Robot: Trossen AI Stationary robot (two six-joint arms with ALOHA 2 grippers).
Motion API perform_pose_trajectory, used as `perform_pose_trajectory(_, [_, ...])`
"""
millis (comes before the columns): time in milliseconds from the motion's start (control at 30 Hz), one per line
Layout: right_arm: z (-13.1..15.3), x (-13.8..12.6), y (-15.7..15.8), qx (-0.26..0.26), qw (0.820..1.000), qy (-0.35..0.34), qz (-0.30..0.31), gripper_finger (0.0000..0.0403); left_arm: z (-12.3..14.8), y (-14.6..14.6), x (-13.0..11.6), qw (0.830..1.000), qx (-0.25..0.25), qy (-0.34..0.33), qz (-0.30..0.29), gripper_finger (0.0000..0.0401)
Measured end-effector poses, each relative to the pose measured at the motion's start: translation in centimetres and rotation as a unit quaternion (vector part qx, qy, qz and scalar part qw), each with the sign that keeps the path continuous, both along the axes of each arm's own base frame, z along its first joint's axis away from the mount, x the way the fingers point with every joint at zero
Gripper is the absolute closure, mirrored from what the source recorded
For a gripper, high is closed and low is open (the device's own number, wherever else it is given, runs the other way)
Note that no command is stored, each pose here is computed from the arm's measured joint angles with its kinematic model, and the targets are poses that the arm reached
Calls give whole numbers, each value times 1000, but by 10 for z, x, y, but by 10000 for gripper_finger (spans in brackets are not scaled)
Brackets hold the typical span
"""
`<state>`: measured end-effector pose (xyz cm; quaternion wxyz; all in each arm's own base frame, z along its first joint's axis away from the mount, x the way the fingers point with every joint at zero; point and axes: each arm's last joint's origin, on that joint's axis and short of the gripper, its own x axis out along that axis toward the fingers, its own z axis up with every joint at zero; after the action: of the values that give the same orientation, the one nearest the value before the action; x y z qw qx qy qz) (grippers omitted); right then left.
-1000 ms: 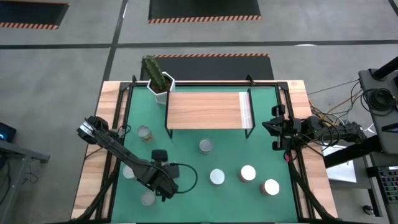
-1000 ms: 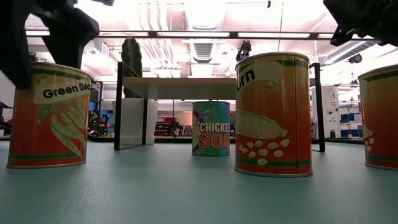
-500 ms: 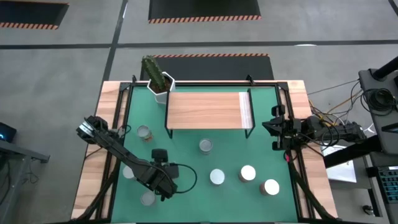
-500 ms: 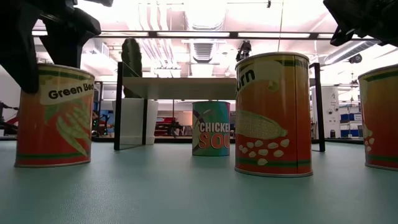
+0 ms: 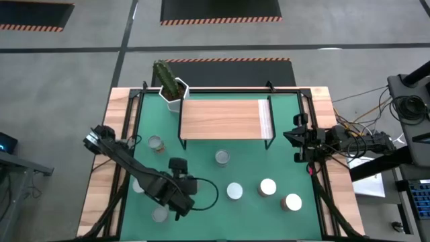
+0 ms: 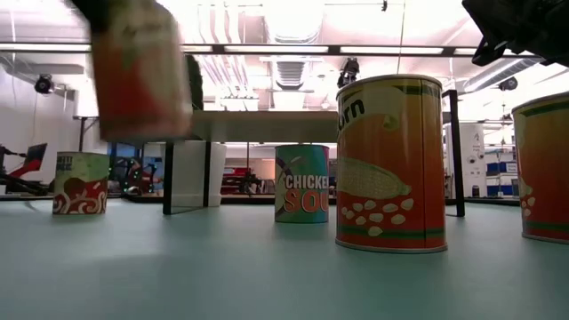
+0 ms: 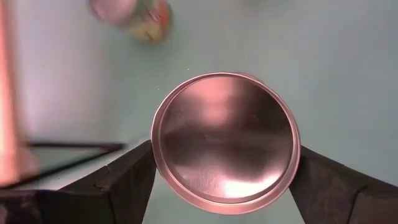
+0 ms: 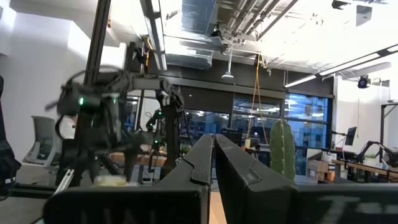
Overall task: Pick and place cans onto a shelf
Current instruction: Put the canned green beans on the shelf
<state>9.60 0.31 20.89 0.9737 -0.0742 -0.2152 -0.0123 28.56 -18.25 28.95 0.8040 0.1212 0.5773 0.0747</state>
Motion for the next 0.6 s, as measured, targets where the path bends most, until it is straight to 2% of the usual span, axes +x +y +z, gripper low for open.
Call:
perform_pose_trajectory(167, [0,0,0,-2,1000,0,-1,394,44,10,9,998,37,-52,-26,109])
perform_pose_trajectory(300, [0,0,0,-3,1000,0,-2,394,68,28,16,994,71,-83,-17,109])
perform_pose_trajectory(600, [0,0,0,-3,1000,0,-2,394,92,81,26,991,125,-40,-19,109])
